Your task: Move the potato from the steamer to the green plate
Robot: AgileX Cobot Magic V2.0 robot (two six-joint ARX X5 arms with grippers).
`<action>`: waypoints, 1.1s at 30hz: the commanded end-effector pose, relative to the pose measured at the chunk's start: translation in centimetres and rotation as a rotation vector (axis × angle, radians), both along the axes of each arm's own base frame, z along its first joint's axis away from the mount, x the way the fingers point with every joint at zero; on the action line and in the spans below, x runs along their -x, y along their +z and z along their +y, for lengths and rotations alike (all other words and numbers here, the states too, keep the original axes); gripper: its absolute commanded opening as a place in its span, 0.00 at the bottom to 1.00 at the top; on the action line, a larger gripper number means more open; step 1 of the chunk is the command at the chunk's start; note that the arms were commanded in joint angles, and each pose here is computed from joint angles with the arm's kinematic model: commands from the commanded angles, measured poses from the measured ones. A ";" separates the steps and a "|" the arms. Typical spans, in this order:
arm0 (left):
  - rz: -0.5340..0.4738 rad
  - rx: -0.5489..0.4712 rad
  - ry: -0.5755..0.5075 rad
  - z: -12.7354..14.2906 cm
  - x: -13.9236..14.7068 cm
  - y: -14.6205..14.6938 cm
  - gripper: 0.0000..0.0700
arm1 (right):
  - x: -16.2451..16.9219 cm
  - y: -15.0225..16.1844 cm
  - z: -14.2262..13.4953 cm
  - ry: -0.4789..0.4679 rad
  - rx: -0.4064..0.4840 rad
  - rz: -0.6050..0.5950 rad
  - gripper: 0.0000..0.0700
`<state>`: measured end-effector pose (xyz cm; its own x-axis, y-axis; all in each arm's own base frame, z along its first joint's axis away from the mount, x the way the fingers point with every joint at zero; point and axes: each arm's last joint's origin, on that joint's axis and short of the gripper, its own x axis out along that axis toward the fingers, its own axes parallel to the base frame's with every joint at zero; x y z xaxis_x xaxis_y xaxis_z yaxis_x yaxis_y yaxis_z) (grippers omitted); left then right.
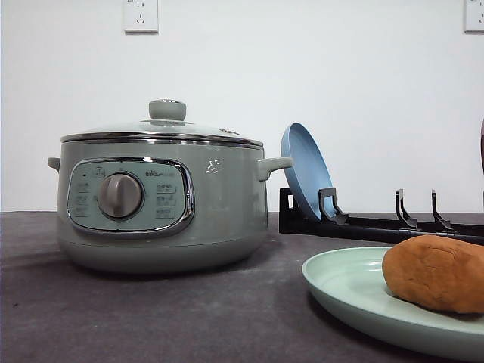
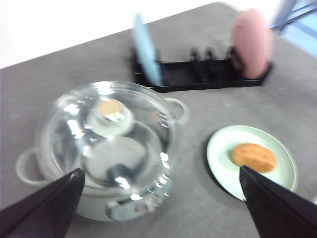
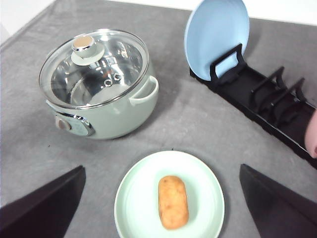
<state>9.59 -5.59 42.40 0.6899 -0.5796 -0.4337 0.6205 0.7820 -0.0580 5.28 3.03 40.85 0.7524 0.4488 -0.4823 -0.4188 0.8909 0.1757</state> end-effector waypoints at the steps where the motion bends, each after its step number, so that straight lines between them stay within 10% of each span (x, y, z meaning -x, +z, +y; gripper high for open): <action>1: -0.003 0.028 -0.003 0.2 0.6 -1.0 0.91 | 0.2 -0.5 -0.1 0.013 -0.012 -0.042 0.90; 17: 0.015 0.037 0.005 1.1 2.2 -2.8 0.89 | 0.7 -3.8 -0.3 0.016 -0.032 -0.076 0.90; 19: 0.018 0.036 0.006 1.1 2.2 -2.8 0.64 | 0.7 -3.8 -0.3 0.020 -0.035 -0.077 0.74; 21: 0.022 0.034 0.006 1.1 2.2 -2.9 0.06 | 0.7 -3.8 -0.3 0.030 -0.039 -0.074 0.08; 33: 0.015 0.040 0.007 1.1 2.4 -2.8 0.00 | 0.7 -3.7 -0.2 0.032 -0.052 -0.080 0.04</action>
